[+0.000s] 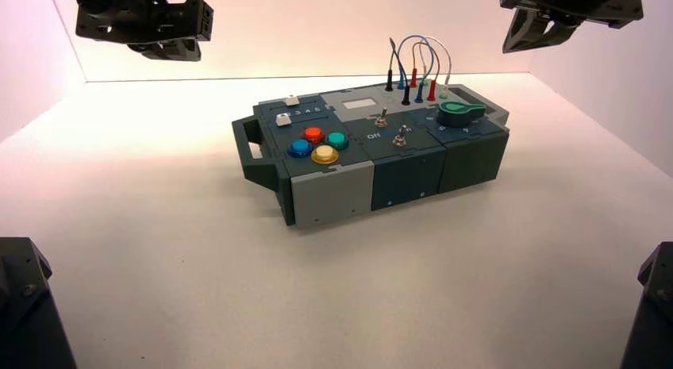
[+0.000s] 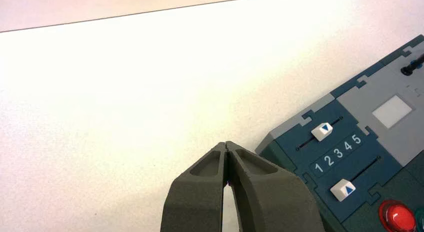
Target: Close right gripper.
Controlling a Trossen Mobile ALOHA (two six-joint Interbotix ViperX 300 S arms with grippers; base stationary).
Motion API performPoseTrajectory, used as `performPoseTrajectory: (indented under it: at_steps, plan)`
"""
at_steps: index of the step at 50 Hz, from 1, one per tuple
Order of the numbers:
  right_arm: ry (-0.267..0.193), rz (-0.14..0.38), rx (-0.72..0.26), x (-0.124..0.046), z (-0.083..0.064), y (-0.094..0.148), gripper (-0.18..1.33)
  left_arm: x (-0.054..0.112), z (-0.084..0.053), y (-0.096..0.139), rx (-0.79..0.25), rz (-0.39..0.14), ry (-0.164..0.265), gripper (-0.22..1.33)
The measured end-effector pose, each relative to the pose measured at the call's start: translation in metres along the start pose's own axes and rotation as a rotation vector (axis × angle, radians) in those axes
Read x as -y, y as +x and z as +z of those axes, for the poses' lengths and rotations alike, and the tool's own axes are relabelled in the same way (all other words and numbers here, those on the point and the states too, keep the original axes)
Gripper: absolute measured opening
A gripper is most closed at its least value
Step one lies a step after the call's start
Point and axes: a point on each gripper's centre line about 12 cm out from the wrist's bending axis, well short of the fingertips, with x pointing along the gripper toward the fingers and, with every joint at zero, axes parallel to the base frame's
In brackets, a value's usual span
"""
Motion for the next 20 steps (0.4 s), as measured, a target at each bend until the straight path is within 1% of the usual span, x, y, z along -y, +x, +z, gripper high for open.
performPoseTrajectory:
  at_steps: [20]
  plan:
    - [0.002, -0.001, 0.001, 0.0002, 0.0001, 0.0004, -0.14, 0.0002, 0.0018, 0.0015, 0.002, 0.000, 0.001, -0.16]
